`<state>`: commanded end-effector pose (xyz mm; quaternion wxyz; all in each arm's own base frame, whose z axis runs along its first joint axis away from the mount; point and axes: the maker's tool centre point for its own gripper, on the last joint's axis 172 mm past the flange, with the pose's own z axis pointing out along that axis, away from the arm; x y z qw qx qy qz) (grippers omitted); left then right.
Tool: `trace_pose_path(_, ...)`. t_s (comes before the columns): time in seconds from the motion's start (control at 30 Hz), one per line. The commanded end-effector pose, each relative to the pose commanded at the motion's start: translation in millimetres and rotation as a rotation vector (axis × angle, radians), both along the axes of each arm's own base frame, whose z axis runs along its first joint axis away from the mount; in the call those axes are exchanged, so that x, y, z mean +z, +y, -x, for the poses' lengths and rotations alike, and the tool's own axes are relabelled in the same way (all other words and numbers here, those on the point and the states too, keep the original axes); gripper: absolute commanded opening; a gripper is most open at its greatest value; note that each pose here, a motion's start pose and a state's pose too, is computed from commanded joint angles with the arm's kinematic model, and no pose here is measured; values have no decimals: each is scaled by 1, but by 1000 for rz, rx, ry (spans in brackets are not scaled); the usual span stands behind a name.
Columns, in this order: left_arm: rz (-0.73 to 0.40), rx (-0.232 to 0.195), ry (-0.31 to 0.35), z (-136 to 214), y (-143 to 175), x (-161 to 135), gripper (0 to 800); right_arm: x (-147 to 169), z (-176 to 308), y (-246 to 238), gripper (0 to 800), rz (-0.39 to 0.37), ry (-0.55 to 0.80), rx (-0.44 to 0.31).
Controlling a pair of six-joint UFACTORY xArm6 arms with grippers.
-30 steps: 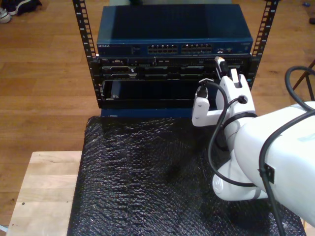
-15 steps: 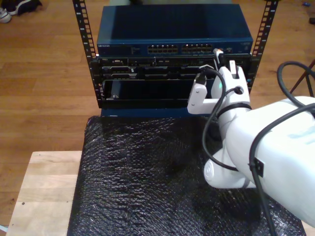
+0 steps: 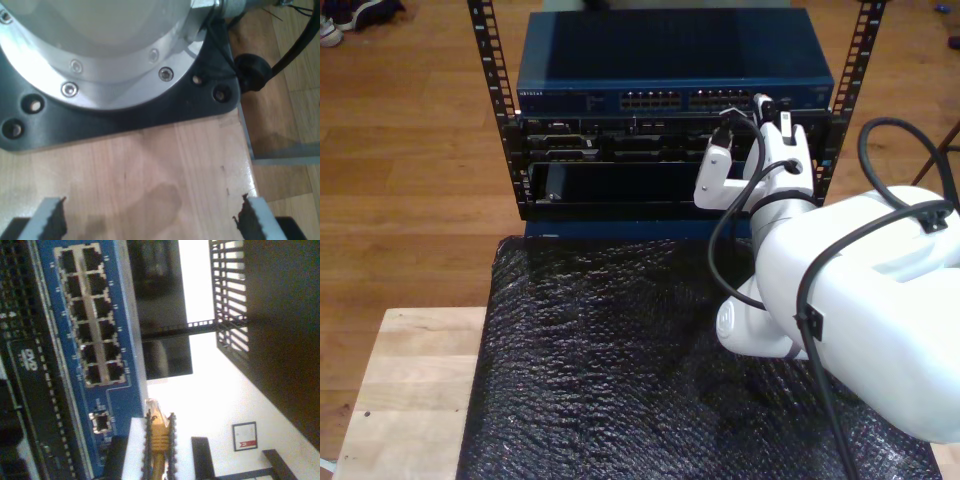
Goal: Grab the cable and plug it in
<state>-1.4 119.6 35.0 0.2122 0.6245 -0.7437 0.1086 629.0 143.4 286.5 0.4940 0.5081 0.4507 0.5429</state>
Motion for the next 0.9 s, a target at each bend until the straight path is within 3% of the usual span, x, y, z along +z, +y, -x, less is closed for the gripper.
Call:
trace_pose_path(0.47,0,0,0,0,0,0,800,-11,-13,7,0,0,11,6)
trace_pose_path(0.6,0,0,0,0,0,0,800,-16,-15,8,0,44,14,3)
trace_pose_path(0.9,0,0,0,0,0,0,800,-11,-17,10,0,65,2,0)
